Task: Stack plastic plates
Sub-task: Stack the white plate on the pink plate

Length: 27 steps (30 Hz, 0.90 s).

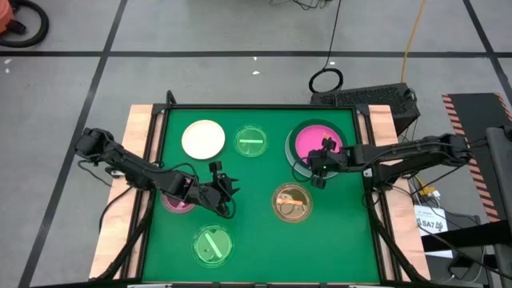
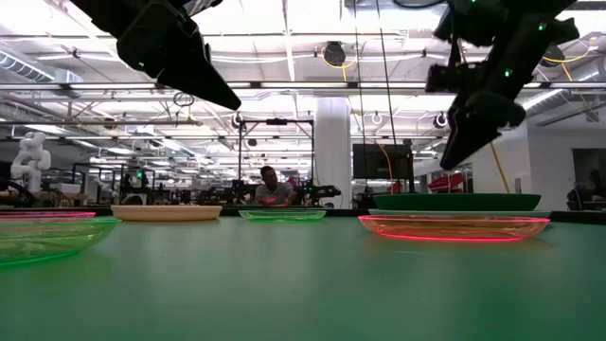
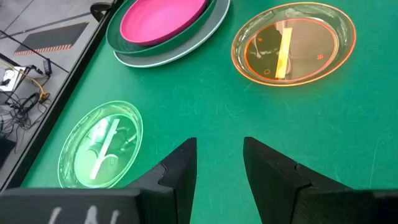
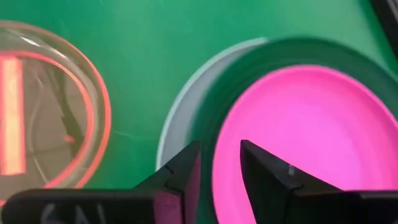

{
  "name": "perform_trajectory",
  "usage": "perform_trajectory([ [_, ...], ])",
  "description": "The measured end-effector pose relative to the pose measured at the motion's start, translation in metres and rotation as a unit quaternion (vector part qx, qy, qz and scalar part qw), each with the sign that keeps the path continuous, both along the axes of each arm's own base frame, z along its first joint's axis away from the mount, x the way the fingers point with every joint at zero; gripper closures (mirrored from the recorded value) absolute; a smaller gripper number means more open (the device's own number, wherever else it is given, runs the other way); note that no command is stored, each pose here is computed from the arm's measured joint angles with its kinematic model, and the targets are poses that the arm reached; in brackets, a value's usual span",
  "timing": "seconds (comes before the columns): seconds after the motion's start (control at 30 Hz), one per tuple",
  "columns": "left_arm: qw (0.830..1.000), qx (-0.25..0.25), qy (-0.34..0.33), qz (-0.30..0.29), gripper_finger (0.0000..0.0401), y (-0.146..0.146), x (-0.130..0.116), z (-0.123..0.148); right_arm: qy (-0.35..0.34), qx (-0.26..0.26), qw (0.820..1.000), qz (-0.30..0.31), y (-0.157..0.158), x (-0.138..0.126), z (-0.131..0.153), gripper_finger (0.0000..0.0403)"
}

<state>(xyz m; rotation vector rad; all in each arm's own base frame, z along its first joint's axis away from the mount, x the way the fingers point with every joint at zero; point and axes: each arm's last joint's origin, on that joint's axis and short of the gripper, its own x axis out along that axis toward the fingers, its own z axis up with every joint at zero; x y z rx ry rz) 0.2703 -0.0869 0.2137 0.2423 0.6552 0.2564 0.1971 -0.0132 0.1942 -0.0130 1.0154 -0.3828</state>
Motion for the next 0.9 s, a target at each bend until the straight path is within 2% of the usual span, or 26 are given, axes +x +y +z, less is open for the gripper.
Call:
perform_trajectory([
  [0.4,1.000,-0.003,0.008,0.010,0.0263,0.001,-0.002,-0.002,-0.096,-0.015,0.991,0.088,0.025,0.005,0.023,0.0293],
  [0.5,1.000,0.002,0.008,0.017,0.0263,0.002,-0.002,-0.002,-0.098,-0.017,0.990,0.097,0.027,0.005,0.024,0.0293],
  [0.6,0.998,0.006,0.010,0.055,0.0263,0.005,-0.005,-0.004,-0.096,-0.017,0.990,0.102,0.029,0.005,0.024,0.0293],
  [0.7,0.996,0.003,0.034,0.084,0.0263,0.012,-0.008,-0.008,-0.096,-0.017,0.990,0.106,0.030,0.005,0.024,0.0293],
  [0.9,0.992,0.023,0.076,0.103,0.0263,0.024,-0.012,-0.013,-0.093,-0.016,0.990,0.107,0.031,0.004,0.023,0.0293],
])
